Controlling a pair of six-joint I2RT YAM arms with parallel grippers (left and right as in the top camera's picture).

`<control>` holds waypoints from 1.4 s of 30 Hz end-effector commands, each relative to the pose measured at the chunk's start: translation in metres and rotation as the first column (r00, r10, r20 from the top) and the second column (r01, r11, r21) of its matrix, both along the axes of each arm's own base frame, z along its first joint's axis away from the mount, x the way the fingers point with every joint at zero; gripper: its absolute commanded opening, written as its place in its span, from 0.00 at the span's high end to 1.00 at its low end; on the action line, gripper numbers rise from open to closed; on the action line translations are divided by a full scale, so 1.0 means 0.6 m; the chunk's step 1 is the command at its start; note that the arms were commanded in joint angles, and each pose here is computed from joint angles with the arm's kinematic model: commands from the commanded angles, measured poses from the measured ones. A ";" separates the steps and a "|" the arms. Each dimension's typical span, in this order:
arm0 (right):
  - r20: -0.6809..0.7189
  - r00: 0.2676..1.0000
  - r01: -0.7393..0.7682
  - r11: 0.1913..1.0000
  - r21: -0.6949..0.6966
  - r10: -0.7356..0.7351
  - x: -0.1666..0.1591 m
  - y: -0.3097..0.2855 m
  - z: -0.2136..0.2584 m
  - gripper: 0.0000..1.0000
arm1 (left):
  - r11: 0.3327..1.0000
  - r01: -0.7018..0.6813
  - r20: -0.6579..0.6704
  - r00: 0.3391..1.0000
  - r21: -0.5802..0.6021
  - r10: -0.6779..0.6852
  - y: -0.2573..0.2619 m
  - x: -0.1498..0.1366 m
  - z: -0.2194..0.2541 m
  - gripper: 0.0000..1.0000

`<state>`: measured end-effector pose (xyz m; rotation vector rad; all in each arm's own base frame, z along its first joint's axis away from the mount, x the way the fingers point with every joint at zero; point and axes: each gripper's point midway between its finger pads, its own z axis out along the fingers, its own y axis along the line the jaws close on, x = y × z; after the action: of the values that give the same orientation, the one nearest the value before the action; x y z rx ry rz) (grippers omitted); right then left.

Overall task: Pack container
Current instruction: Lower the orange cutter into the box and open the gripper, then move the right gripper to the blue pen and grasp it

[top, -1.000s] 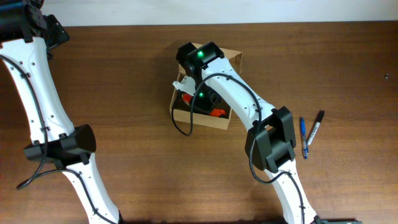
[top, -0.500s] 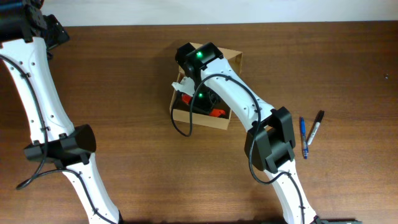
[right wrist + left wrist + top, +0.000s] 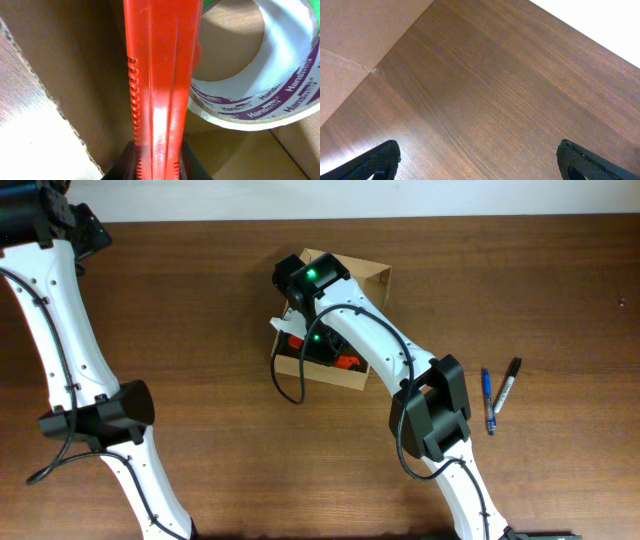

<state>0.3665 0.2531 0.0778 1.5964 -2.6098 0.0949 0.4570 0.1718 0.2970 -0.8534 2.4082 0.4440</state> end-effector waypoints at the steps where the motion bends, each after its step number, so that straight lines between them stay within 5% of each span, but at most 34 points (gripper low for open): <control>1: 0.034 0.999 -0.009 1.000 0.008 0.009 -0.002 0.004 0.025 0.78 | 1.000 0.003 0.018 1.000 0.011 -0.003 0.002 -0.011 0.020 0.00; 13: 0.091 0.996 -0.019 1.000 0.021 0.017 0.008 0.014 0.053 0.72 | 1.000 0.003 0.018 1.000 0.011 -0.003 0.002 -0.011 0.020 0.00; 20: 0.106 0.994 -0.019 0.999 0.032 0.016 0.008 0.014 0.066 0.57 | 1.000 0.003 0.018 1.000 0.011 -0.003 0.002 -0.011 0.020 0.00; 28: 0.226 0.974 0.042 0.998 -0.050 -0.030 0.028 -0.021 0.107 0.57 | 1.000 0.003 0.018 1.000 0.011 -0.004 0.002 -0.011 0.020 0.00; 35: 0.482 0.819 0.270 0.951 0.152 -0.310 0.037 -0.133 0.325 0.51 | 1.000 0.003 0.018 1.000 0.011 -0.003 0.002 -0.011 0.020 0.00; 42: 0.491 0.505 0.496 0.704 0.508 -0.710 0.005 -0.387 0.483 0.42 | 1.000 0.003 0.018 1.000 0.011 -0.004 0.002 -0.011 0.020 0.00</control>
<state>0.3906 0.0794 0.3530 0.9188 -3.6435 0.3945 0.4570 0.1718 0.2970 -0.8534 2.4082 0.4440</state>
